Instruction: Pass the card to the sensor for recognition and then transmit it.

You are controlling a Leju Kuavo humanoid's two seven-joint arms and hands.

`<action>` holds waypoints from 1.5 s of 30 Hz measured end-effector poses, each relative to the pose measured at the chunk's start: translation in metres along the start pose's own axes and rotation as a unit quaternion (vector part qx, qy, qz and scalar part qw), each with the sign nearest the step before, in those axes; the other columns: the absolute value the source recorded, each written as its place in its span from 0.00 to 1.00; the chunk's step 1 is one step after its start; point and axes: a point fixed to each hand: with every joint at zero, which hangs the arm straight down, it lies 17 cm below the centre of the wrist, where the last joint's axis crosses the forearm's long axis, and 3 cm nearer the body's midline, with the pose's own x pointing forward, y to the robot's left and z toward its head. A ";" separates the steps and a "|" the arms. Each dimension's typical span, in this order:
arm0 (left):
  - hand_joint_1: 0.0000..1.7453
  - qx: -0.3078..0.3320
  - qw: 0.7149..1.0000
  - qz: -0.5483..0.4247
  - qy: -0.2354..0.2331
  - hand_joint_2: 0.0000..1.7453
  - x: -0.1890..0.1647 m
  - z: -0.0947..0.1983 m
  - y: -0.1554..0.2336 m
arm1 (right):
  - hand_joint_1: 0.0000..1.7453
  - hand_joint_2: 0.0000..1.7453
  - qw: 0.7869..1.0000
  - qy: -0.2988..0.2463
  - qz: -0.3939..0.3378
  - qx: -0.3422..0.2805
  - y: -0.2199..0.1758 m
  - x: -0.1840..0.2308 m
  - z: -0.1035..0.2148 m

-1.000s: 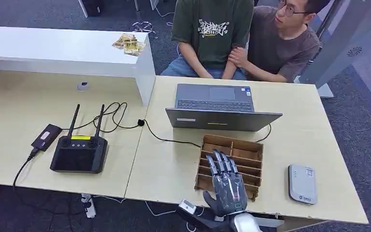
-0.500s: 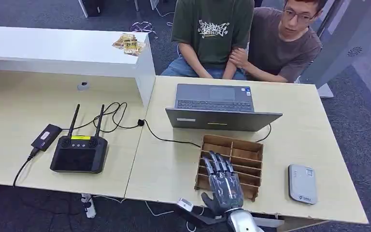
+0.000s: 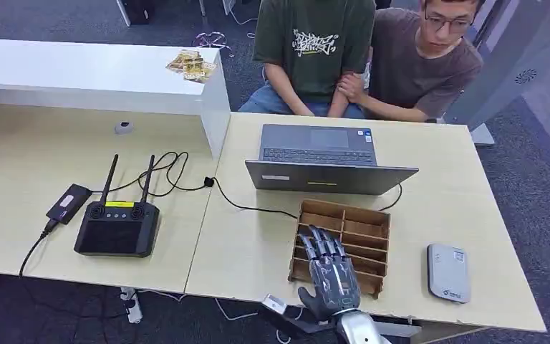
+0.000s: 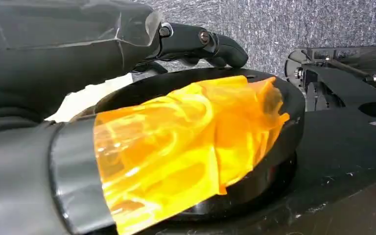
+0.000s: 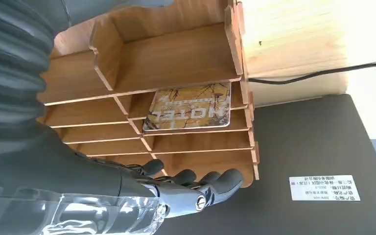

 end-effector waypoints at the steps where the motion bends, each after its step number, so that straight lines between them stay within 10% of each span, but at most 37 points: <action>1: 0.00 0.000 1.000 0.000 0.000 0.00 0.000 0.000 0.000 | 0.00 1.00 1.000 0.000 0.000 0.000 0.000 0.000 0.000; 26: 0.00 -0.001 1.000 0.000 0.000 0.00 0.000 0.000 0.000 | 0.00 1.00 1.000 -0.006 -0.012 -0.015 -0.005 0.003 0.001; 27: 0.00 -0.001 1.000 0.000 0.000 0.00 0.000 0.000 0.000 | 0.19 1.00 1.000 -0.006 -0.013 -0.015 -0.005 0.003 0.001; 28: 0.00 -0.001 1.000 0.000 0.000 0.00 0.000 0.000 0.000 | 0.95 1.00 1.000 -0.006 -0.013 -0.016 -0.005 0.003 0.002; 45: 0.00 -0.001 1.000 0.000 0.000 0.00 0.000 0.000 0.000 | 1.00 1.00 1.000 -0.009 -0.023 -0.018 -0.006 0.006 0.004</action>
